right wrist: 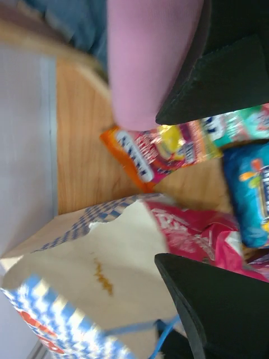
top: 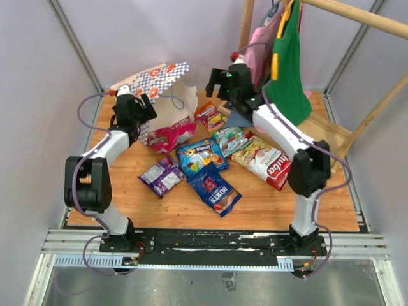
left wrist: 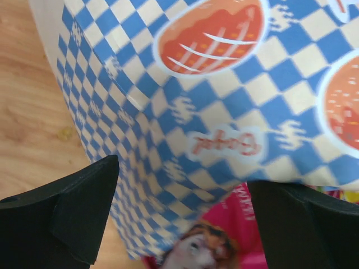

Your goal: Take the snacks out of the paper bag

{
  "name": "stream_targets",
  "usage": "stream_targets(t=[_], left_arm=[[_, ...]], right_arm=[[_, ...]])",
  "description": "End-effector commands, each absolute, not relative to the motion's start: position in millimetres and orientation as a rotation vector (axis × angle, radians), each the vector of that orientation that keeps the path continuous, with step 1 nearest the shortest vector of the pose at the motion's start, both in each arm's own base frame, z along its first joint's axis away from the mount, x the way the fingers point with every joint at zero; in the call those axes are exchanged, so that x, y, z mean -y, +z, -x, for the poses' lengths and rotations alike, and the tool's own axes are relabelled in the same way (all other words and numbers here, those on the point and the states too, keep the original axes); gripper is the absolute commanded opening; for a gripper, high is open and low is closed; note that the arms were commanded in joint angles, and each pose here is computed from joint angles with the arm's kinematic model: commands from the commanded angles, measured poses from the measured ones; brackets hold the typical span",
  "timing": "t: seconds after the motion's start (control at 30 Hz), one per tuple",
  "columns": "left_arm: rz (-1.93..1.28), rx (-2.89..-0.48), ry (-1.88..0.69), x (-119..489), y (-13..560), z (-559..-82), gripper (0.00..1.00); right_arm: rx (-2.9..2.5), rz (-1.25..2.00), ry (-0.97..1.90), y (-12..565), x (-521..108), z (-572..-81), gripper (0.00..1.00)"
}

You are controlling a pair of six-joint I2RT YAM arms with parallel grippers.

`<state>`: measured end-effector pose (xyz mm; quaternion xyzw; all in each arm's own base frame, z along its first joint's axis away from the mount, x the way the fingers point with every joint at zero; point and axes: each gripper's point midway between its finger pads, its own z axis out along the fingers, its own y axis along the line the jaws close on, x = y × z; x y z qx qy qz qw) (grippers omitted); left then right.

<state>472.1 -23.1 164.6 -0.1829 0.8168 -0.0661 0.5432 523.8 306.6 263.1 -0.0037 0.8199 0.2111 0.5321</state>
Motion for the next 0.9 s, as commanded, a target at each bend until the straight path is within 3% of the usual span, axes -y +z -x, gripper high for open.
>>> stream_targets(t=[0.0,0.23,0.43,0.63,0.87], left_arm=[[0.391,-1.835,-0.082,0.0,199.7,-518.4,1.0],[0.337,-1.778,-0.06,-8.1,221.4,-577.8,1.0],[0.247,-1.823,-0.175,-5.0,218.5,-594.7,1.0],[0.199,-1.825,-0.402,37.4,245.7,-524.7,1.0],[0.46,-1.83,-0.383,26.3,221.2,-418.0,1.0]], right_arm=[[-1.813,-0.05,0.552,321.9,-264.1,-488.2,0.98],[-1.883,-0.013,0.45,290.5,-220.9,-414.8,0.98],[-1.891,0.109,0.475,271.2,-241.0,-403.5,0.98],[-1.984,0.178,0.67,236.2,-284.6,-404.8,0.99],[-2.027,0.355,0.812,211.9,-339.5,-408.0,0.99]])
